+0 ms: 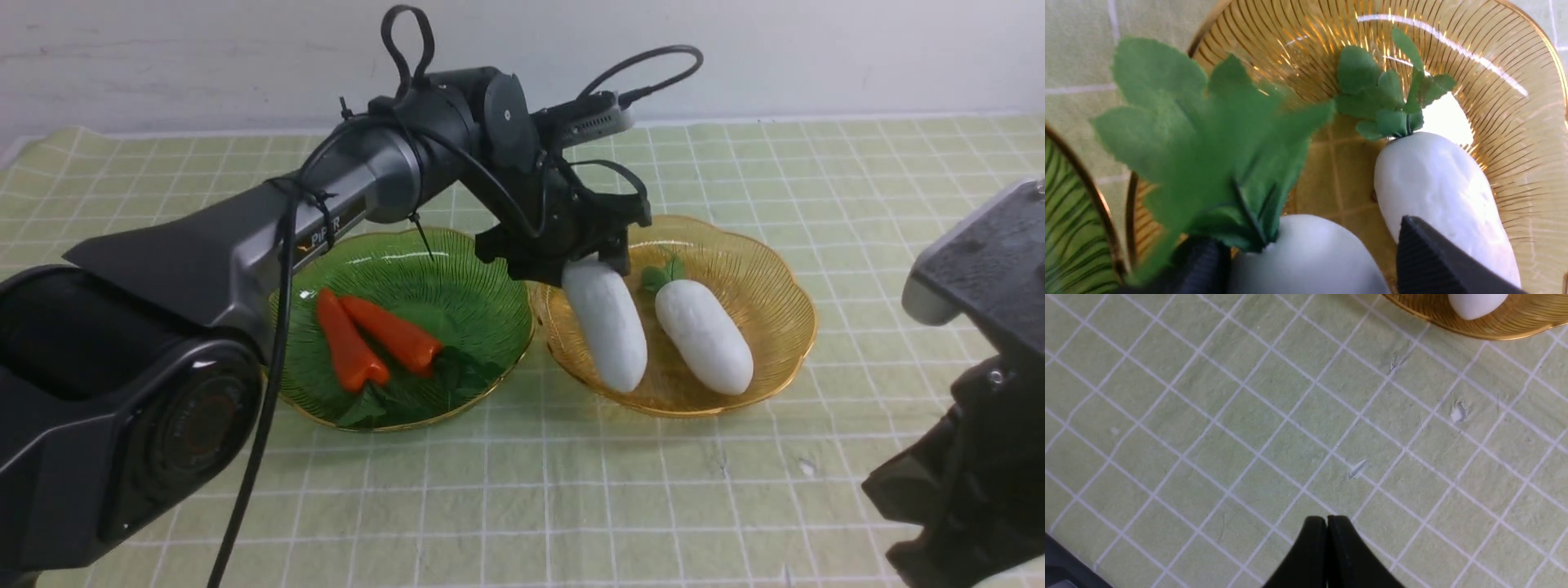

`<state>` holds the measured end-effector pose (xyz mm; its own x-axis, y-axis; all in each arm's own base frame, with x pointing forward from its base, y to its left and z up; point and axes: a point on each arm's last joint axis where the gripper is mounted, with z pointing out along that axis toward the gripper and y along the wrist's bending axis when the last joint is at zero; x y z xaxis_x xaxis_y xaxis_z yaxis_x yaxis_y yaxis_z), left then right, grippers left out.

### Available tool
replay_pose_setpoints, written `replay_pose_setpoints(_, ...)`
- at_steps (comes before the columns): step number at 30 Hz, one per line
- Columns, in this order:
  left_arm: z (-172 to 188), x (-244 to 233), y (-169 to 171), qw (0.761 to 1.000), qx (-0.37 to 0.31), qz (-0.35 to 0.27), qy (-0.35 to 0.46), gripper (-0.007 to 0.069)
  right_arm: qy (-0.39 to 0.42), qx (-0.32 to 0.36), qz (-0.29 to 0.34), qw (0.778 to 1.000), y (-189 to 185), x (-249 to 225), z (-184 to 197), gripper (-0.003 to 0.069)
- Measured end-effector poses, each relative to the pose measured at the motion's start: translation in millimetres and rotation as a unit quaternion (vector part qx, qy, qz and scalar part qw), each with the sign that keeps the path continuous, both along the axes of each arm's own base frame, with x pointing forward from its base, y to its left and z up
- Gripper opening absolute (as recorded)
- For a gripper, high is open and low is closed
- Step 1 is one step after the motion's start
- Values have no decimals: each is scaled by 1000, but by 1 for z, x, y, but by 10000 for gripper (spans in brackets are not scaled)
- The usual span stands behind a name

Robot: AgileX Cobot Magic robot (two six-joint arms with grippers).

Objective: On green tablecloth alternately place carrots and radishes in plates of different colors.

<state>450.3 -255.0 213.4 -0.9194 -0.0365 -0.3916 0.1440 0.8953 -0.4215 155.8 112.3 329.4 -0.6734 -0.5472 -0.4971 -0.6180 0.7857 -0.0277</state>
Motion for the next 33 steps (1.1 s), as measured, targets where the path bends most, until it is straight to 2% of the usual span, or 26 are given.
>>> replay_pose_setpoints(3, 0, 0, -1, 1000, -3, 0, 1, 559, -2, -1, 3, 1000, 0, 0, 0, -15)
replay_pose_setpoints(4, 4, -1, -1, 1000, -6, 1, -1, 595, -4, -2, 7, 1000, 0, 0, 0, -15)
replay_pose_setpoints(6, 8, -1, -1, 1000, -8, 0, -5, 609, -8, -5, 10, 1000, 0, 1, 0, -15)
replay_pose_setpoints(13, 66, -9, 5, 998, -14, -20, -50, 593, -30, 9, 4, 1000, -8, -9, 11, -15)
replay_pose_setpoints(15, 96, -16, 13, 997, -9, -39, -71, 549, -50, 31, -14, 998, -24, -30, 25, -15)
replay_pose_setpoints(16, 100, -17, 15, 996, -8, -41, -72, 545, -55, 36, -15, 998, -27, -33, 28, -15)
replay_pose_setpoints(18, 122, -23, 24, 995, -2, -52, -85, 488, -87, 61, -27, 994, -43, -55, 41, -15)
replay_pose_setpoints(22, 137, -30, 34, 995, 19, -56, -86, 375, -162, 119, -30, 979, -70, -90, 58, -15)
replay_pose_setpoints(25, 137, -31, 36, 995, 28, -60, -81, 302, -236, 184, -25, 954, -84, -112, 59, -15)
replay_pose_setpoints(27, 135, -32, 36, 994, 34, -66, -78, 225, -296, 236, -21, 925, -89, -121, 53, -15)
replay_pose_setpoints(31, 135, -33, 36, 991, 47, -90, -84, 137, -344, 272, -17, 899, -86, -118, 35, -15)
replay_pose_setpoints(33, 135, -33, 36, 988, 56, -107, -93, 65, -360, 284, -15, 888, -81, -112, 19, -15)
